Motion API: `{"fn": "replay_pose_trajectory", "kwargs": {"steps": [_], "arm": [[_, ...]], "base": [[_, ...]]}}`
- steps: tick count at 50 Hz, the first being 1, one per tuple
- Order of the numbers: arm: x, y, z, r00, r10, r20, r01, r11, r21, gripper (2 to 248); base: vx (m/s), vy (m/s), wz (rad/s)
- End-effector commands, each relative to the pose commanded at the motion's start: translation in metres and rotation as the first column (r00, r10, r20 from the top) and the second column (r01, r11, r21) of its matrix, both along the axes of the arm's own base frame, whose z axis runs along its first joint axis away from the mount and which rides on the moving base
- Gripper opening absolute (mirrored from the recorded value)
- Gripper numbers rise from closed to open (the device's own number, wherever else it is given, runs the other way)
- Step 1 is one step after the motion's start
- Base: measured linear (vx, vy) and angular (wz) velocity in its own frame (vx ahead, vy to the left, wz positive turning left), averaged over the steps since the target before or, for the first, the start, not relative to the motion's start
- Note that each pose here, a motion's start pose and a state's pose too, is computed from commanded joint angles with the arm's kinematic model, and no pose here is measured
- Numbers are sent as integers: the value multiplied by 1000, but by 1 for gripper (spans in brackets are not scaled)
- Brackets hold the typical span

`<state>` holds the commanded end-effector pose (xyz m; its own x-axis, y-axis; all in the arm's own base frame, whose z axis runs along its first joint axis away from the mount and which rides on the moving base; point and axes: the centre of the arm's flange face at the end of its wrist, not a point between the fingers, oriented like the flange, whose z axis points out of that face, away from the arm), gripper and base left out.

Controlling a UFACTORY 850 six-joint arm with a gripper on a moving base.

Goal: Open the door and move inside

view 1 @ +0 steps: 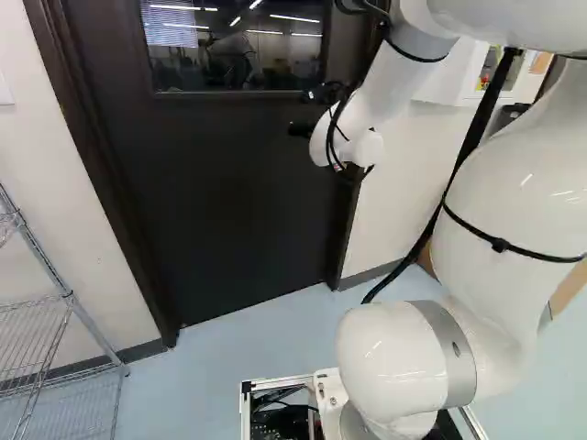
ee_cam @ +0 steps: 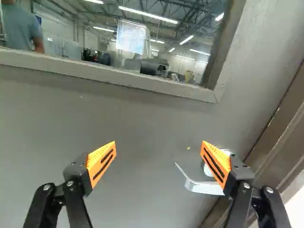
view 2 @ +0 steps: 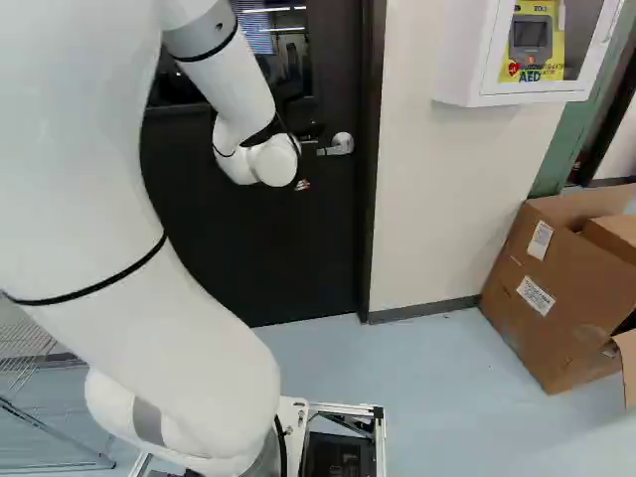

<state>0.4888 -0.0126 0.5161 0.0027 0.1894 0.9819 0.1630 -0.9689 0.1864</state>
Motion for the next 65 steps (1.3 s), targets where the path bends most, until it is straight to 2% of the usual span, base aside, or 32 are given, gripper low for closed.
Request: {"fn": "replay_pose_trajectory", "kwargs": {"steps": [30,44,65], "arm": [[34,-8,-33,998,-11,-60,11,1000,4,247],[35,-9,-48,996,-12,-89,13,1000,6,247],[26,-9,-70,990,-13,-137,14,1000,9,247]], "base": [[0,0,0],[0,0,0],[0,0,0]]}}
